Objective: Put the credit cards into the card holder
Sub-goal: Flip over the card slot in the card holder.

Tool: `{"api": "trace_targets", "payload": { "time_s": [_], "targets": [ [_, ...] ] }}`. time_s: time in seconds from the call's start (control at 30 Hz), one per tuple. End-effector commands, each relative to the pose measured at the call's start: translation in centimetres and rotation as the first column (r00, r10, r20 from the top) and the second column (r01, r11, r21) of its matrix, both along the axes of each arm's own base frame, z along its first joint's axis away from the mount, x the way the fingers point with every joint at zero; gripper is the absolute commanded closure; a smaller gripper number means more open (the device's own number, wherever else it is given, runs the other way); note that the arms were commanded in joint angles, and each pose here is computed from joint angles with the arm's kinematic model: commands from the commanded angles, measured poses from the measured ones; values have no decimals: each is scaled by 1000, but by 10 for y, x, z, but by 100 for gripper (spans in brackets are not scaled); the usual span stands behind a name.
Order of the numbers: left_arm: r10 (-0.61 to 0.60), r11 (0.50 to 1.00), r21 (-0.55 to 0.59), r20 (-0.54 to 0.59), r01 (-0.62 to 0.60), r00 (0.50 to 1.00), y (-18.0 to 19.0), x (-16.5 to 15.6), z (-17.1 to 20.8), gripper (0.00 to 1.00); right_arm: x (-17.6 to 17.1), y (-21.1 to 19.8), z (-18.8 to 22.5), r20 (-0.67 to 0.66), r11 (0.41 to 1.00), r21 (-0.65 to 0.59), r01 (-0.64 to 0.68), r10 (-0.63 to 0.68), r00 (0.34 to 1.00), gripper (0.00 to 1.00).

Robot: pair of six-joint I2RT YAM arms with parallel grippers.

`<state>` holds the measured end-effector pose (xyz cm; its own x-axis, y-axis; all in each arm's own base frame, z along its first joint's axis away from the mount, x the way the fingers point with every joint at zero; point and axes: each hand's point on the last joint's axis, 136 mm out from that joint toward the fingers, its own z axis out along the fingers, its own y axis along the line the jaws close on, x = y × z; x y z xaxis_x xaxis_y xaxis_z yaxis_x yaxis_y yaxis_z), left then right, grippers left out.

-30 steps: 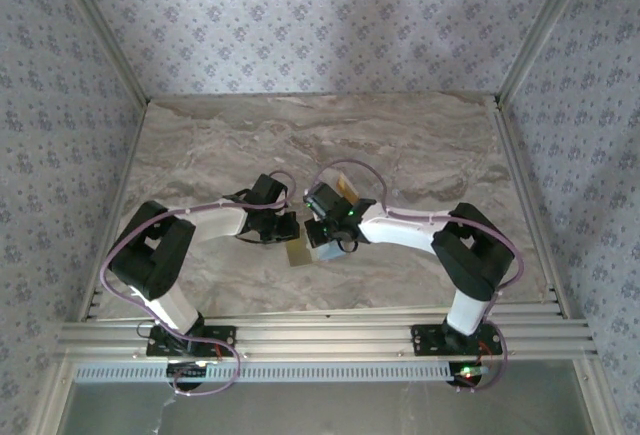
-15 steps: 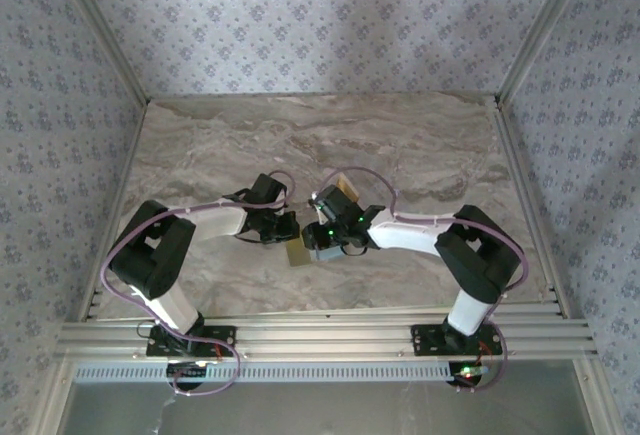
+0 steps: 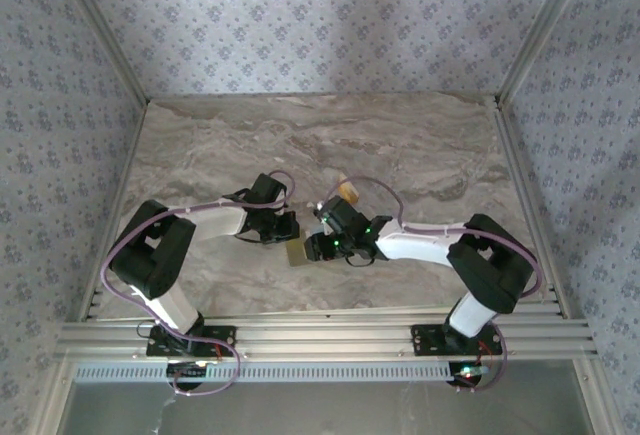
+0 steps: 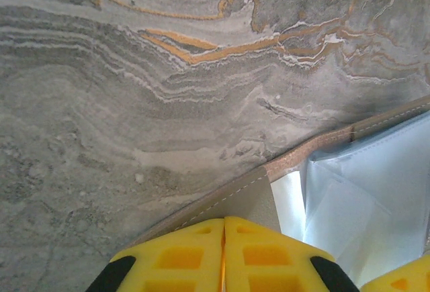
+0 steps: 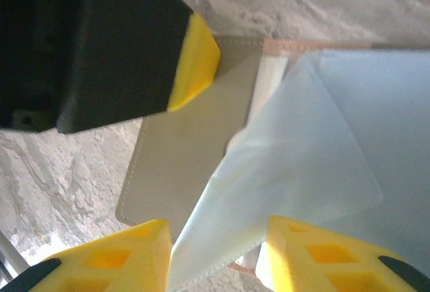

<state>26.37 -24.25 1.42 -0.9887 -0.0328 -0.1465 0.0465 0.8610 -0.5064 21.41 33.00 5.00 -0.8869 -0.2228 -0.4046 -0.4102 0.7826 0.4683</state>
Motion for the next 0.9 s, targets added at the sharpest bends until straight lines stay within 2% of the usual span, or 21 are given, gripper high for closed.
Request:
{"api": "trace_targets", "payload": {
  "time_s": [0.0,0.33,0.53,0.87],
  "targets": [
    [59,983,180,-76,-45,995,34,-15,-50,92,-6,-7,-1,-12,999,-22,32,-32,999,53],
    [62,983,180,-81,-47,995,35,-15,-52,92,-15,-6,-3,-22,999,-43,29,-30,999,41],
    [63,983,179,-81,-48,995,35,-14,-52,92,-18,-6,-6,-27,998,-47,34,-36,999,39],
    [55,987,155,-88,-41,995,31,-15,-51,92,2,8,21,86,999,-31,-21,23,996,39]
  ]
}}
